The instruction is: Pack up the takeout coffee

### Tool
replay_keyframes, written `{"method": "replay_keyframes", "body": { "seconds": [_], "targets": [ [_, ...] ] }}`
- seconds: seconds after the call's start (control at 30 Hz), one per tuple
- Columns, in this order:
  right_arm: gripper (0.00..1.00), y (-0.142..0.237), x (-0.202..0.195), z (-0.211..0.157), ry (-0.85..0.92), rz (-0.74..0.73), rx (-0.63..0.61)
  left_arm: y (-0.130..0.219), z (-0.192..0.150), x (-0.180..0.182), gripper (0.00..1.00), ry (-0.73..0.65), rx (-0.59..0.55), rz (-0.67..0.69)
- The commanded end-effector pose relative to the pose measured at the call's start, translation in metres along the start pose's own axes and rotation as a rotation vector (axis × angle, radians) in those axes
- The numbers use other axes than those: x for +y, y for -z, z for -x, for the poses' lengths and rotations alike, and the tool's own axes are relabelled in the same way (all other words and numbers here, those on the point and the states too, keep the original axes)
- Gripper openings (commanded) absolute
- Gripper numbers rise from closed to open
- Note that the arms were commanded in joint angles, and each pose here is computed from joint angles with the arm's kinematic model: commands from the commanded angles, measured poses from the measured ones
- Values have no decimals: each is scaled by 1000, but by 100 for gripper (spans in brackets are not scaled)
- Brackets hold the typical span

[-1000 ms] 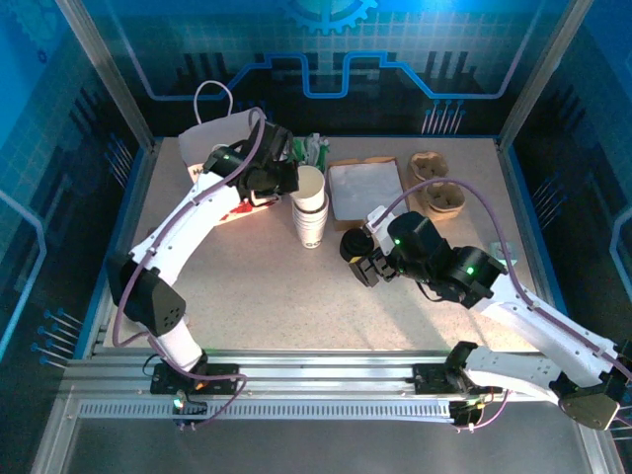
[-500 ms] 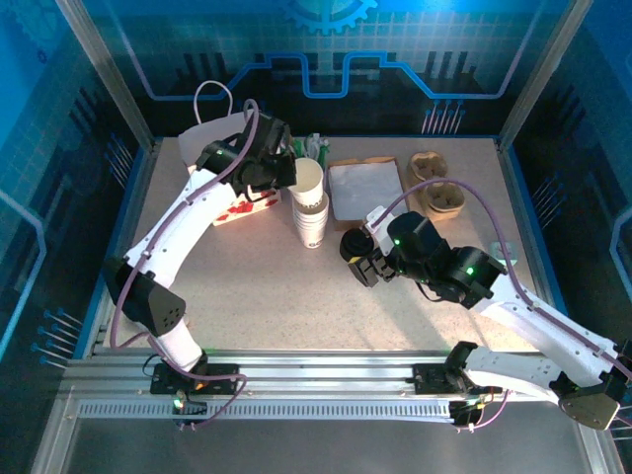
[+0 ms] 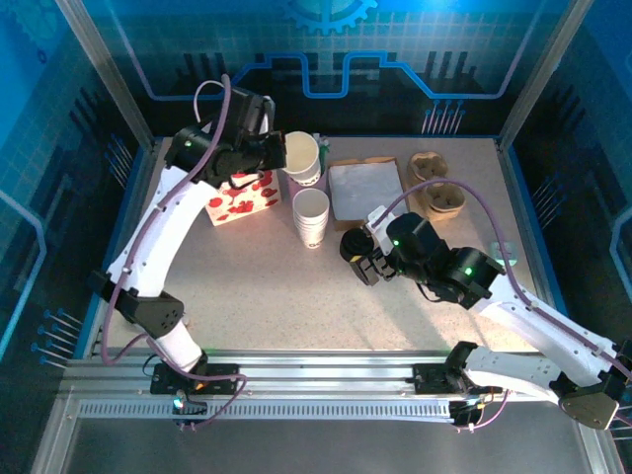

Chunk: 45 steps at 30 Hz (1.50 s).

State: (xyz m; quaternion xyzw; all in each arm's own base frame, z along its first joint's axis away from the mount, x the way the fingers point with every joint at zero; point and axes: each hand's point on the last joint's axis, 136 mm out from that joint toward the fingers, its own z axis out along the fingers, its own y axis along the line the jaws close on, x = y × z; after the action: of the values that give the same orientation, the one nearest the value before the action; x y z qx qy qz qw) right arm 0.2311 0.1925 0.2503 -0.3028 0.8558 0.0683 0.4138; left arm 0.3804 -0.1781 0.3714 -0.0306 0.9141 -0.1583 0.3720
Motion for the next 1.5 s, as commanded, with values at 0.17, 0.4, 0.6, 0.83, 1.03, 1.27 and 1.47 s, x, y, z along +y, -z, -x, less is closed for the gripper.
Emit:
{"method": "replay_keyframes", "body": {
  "seconds": [0.17,0.4,0.6,0.83,1.03,1.27,1.47],
  "targets": [
    [100,-16,-3,-10,-122,39,84,48,-77,1,0,-100,135,-65],
    [96,-46,0,-30,-257,103,186,39,-146,13,0,-92,225,-96],
    [93,-78,-2,-42,-352,115,251,6,-191,16,0,-73,297,-109],
    [93,-117,-14,-50,-409,64,317,-35,-221,19,0,-82,315,-91],
    [93,-141,-25,-53,-445,29,356,-58,-232,28,0,-130,316,-16],
    [92,-164,-28,-55,-461,30,379,-79,-251,33,0,-143,345,17],
    [90,-182,-28,-55,-463,42,413,-93,-265,36,0,-197,373,71]
  ]
}}
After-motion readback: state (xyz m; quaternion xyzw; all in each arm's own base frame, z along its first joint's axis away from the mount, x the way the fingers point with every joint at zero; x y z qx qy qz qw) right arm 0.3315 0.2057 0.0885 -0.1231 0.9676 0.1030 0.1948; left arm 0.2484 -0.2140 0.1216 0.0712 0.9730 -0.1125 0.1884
